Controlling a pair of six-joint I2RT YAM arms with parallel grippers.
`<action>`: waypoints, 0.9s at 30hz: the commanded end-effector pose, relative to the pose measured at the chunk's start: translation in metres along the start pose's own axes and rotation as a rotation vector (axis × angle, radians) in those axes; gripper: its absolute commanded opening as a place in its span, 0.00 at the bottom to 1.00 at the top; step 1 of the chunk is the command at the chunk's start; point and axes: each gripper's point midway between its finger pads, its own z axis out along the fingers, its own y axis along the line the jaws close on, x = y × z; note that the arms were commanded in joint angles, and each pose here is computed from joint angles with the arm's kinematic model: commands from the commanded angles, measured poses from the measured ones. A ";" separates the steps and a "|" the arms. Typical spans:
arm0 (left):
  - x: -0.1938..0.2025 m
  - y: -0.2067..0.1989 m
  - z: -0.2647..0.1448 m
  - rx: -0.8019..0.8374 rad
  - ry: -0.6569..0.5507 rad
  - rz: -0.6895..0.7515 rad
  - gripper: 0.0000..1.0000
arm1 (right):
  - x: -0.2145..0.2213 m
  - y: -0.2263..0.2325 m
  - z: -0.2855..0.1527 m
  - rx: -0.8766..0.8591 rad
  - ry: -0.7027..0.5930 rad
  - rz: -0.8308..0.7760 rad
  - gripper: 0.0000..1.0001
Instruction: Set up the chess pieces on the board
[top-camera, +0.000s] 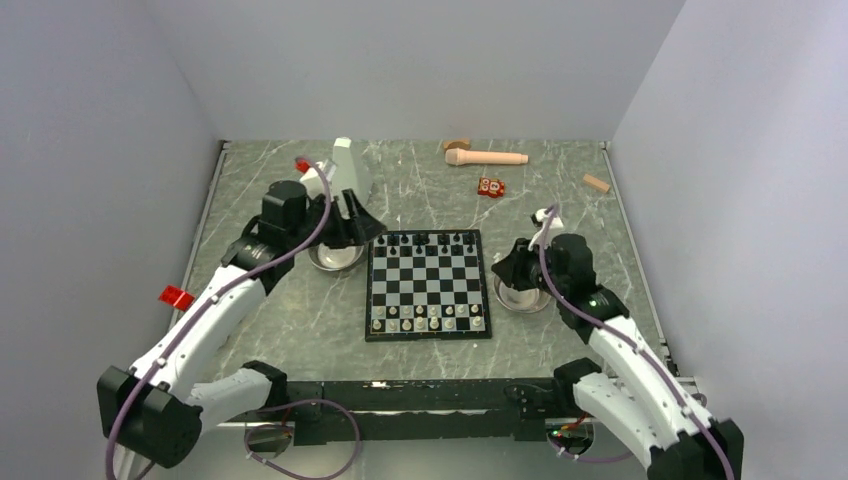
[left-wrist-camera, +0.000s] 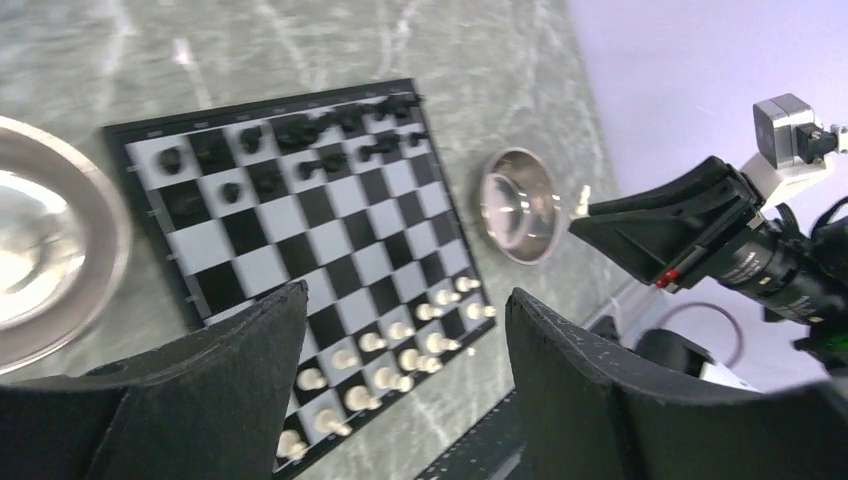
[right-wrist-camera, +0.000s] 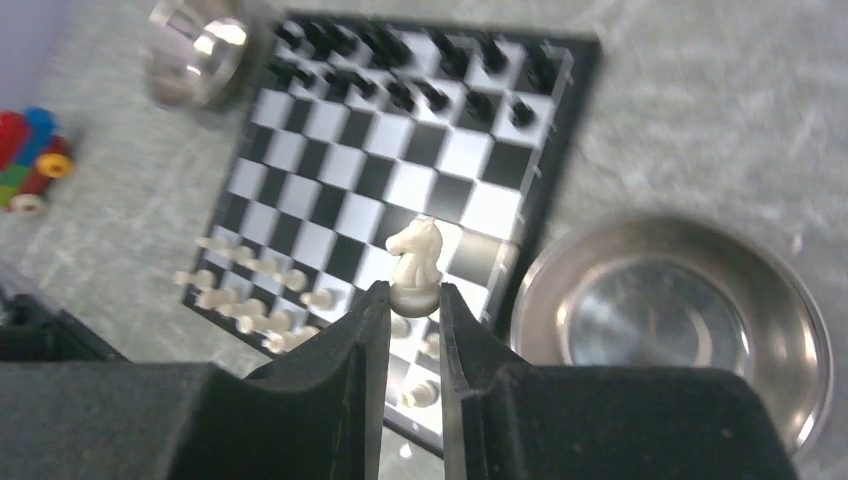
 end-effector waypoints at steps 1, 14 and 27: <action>-0.017 -0.064 0.011 0.194 -0.013 -0.015 0.75 | -0.035 0.042 -0.020 -0.218 -0.213 -0.113 0.04; -0.006 -0.162 0.027 0.364 0.069 0.020 0.74 | -0.054 0.121 -0.053 -0.549 -0.288 -0.277 0.02; 0.028 -0.184 0.035 0.364 0.145 0.143 0.62 | -0.082 0.152 -0.074 -0.605 -0.373 -0.298 0.03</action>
